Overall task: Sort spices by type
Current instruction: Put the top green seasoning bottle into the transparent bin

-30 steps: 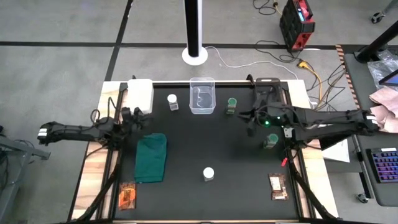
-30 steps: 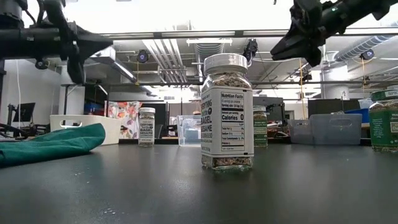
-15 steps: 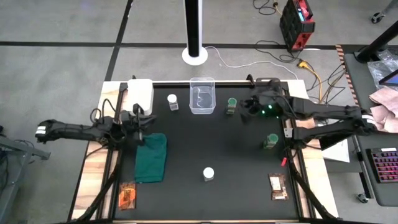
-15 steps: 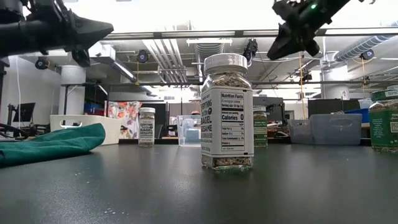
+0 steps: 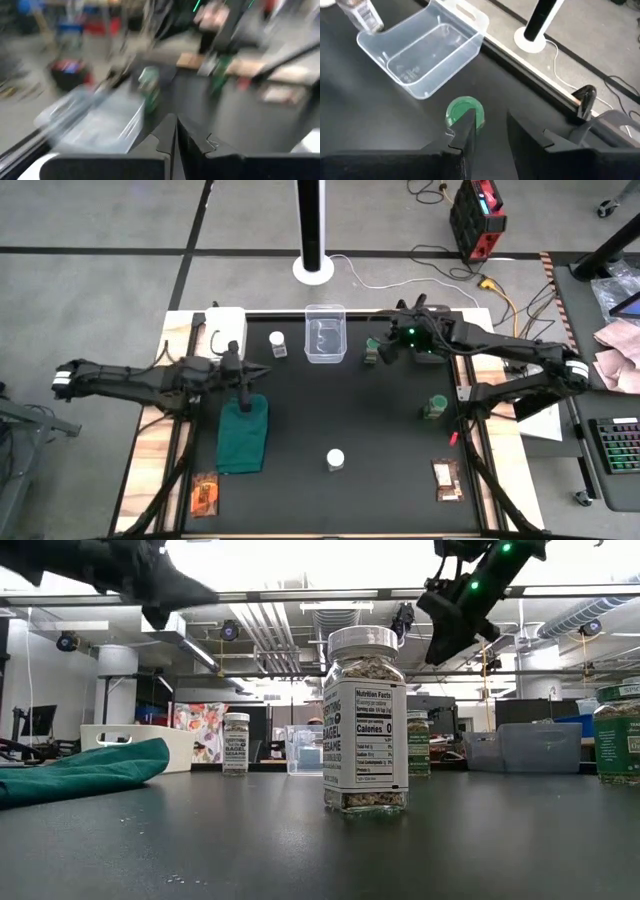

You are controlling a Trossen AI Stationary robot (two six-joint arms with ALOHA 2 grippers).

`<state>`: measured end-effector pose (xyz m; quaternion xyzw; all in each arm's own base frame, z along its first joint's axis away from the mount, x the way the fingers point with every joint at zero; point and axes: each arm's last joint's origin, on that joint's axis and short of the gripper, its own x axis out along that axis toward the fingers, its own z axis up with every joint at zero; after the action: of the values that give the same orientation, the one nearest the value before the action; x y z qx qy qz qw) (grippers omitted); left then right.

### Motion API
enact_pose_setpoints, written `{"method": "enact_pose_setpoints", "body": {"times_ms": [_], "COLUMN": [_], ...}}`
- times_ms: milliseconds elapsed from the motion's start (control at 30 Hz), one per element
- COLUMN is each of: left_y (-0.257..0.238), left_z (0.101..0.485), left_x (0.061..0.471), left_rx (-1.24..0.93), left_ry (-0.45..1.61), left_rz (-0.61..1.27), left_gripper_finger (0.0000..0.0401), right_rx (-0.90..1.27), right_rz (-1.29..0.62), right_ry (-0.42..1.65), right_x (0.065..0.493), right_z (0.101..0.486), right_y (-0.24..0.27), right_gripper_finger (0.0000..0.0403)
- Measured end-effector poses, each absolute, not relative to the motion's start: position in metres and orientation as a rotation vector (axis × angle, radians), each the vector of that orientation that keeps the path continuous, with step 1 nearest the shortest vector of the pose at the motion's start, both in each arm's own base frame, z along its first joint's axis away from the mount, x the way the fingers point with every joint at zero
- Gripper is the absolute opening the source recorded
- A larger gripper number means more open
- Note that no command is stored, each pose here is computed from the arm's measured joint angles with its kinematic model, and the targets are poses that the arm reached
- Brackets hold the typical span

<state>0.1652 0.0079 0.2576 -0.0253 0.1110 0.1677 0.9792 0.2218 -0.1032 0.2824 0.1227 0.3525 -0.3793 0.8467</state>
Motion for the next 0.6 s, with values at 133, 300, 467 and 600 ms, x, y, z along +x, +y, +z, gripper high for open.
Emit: {"method": "enact_pose_setpoints", "body": {"times_ms": [133,300,467,600], "left_y": [0.009,0.006,-0.001,-0.006], "left_z": [0.258,0.255,0.255,0.259], "left_x": [0.167,0.164,0.156,0.151], "left_rx": [-0.010,0.014,0.016,0.018], "left_ry": [0.377,0.319,0.220,0.181], "left_rz": [0.389,0.348,0.297,0.260], "left_gripper_finger": [0.0002,0.0002,0.0002,0.0002], "right_rx": [0.272,0.273,0.306,0.337], "right_rz": [-0.805,-0.806,-0.818,-0.830], "right_ry": [0.767,0.771,0.812,0.820], "right_x": [0.230,0.242,0.250,0.258], "right_z": [0.274,0.264,0.250,0.240], "right_y": [-0.106,-0.111,-0.115,-0.117], "right_gripper_finger": [0.0097,0.0084,0.0072,0.0068]}}
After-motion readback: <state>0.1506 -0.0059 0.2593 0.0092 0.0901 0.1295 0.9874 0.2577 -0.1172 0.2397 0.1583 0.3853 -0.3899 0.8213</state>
